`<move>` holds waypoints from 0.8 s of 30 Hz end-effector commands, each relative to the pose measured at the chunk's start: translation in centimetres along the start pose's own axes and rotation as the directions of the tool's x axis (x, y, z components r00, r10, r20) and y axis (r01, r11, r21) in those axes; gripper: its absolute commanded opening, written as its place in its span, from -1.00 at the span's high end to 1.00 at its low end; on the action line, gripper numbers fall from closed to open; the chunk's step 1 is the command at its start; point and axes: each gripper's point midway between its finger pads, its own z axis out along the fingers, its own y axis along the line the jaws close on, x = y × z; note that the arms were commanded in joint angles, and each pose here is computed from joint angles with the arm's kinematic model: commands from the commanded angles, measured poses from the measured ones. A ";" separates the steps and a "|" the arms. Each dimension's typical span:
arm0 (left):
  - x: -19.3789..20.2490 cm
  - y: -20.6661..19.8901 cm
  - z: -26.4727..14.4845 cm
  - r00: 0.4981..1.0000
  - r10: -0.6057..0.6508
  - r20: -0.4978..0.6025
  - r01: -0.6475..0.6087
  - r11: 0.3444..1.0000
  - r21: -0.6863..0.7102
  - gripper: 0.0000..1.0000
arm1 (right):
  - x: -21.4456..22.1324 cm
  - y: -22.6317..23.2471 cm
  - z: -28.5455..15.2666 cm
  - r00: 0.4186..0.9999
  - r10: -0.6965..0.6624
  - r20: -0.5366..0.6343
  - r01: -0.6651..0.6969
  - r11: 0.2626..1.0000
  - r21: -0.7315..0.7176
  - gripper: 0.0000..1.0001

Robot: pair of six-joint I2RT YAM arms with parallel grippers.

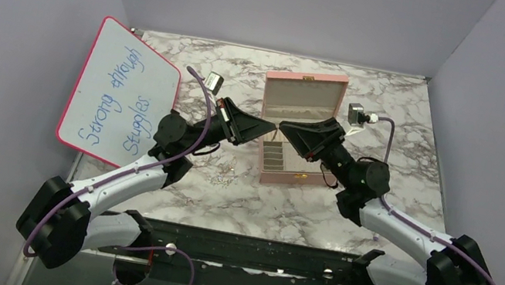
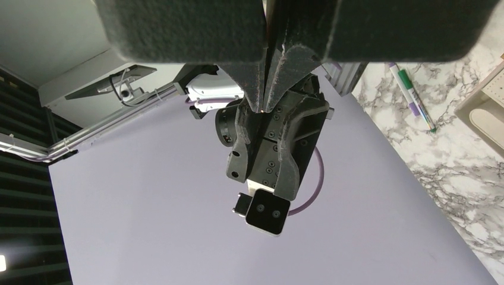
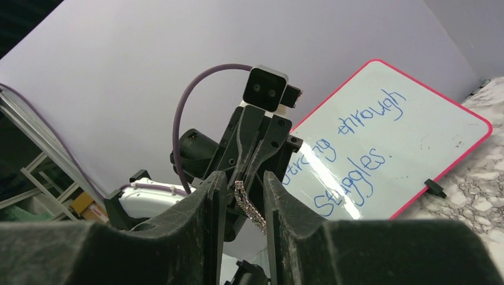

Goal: Organize the mixed jewelry
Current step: Adjust the jewelry.

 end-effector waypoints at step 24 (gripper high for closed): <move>-0.2 -1.5 -0.1 0.999 0.042 0.012 -0.042 0.998 0.046 1.00 | 0.6 1.5 1.0 0.998 0.042 -0.055 -0.047 0.995 -0.089 0.60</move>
